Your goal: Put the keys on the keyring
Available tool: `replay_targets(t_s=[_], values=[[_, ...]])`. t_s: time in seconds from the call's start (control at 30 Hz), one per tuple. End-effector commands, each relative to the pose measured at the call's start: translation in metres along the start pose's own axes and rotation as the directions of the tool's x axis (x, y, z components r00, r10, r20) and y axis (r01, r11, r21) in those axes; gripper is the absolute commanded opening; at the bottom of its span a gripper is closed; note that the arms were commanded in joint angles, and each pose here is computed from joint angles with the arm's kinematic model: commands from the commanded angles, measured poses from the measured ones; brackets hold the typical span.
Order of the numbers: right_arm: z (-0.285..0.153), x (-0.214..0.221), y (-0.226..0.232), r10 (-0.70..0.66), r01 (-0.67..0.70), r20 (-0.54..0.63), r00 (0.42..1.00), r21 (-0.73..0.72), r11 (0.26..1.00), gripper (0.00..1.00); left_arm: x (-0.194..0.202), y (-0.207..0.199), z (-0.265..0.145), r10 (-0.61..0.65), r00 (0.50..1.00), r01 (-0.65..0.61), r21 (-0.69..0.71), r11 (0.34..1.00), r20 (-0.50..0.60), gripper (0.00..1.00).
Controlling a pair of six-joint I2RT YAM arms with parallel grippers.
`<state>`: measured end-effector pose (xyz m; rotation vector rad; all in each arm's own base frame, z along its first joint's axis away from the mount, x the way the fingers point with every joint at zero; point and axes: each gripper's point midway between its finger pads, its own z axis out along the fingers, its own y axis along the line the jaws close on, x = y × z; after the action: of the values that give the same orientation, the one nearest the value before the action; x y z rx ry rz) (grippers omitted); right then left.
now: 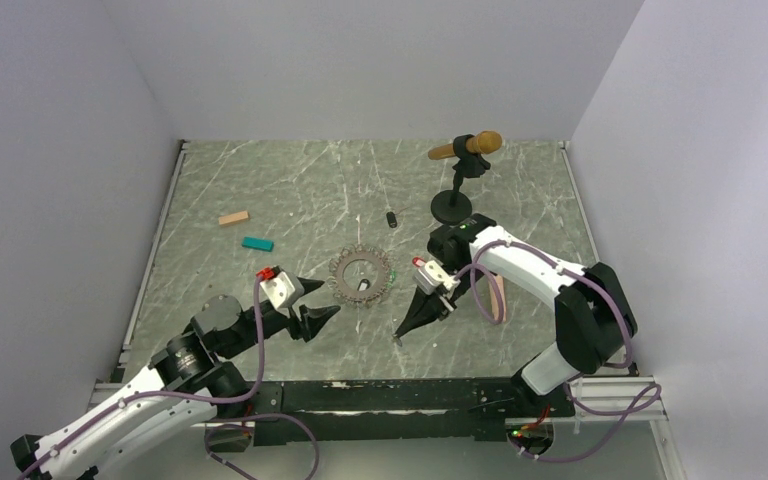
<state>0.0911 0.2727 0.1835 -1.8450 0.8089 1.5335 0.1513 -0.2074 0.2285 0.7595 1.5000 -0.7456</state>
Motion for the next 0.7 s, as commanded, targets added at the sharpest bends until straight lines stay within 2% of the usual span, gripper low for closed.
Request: replay_targets(t_s=[0.0,0.17,0.27,0.37,0.43,0.53,0.67], values=[[-0.002,-0.017,0.001,-0.207,0.207,0.023,0.978,0.027,0.978,0.0,-0.019,0.001,0.0,0.019,0.999,-0.019,-0.005,1.0,0.041,0.64],[-0.006,-0.012,-0.004,-0.181,0.181,-0.008,0.983,0.04,0.983,0.0,-0.02,0.002,0.0,0.02,0.999,-0.019,-0.008,1.0,0.041,0.63],[-0.02,-0.005,-0.02,-0.065,0.069,-0.042,0.997,0.112,0.991,0.0,-0.023,0.004,-0.003,0.02,0.999,-0.019,-0.018,1.0,0.041,0.64],[-0.042,0.009,-0.029,0.079,-0.049,-0.124,0.989,0.225,0.973,0.0,-0.024,0.005,-0.008,0.027,0.999,-0.026,-0.029,0.999,0.04,0.64],[-0.058,0.021,-0.028,0.205,-0.144,-0.171,0.964,0.316,0.938,0.0,-0.023,0.006,-0.01,0.031,0.998,-0.03,-0.031,0.999,0.046,0.65],[-0.083,0.036,-0.022,0.339,-0.209,-0.224,0.914,0.456,0.865,0.0,-0.024,0.007,-0.01,0.072,0.996,-0.07,-0.029,0.997,0.052,0.66],[-0.126,0.053,-0.008,0.524,-0.227,-0.276,0.806,0.673,0.704,0.0,-0.022,0.008,-0.006,0.1,0.995,-0.099,-0.028,0.995,0.031,0.67]])
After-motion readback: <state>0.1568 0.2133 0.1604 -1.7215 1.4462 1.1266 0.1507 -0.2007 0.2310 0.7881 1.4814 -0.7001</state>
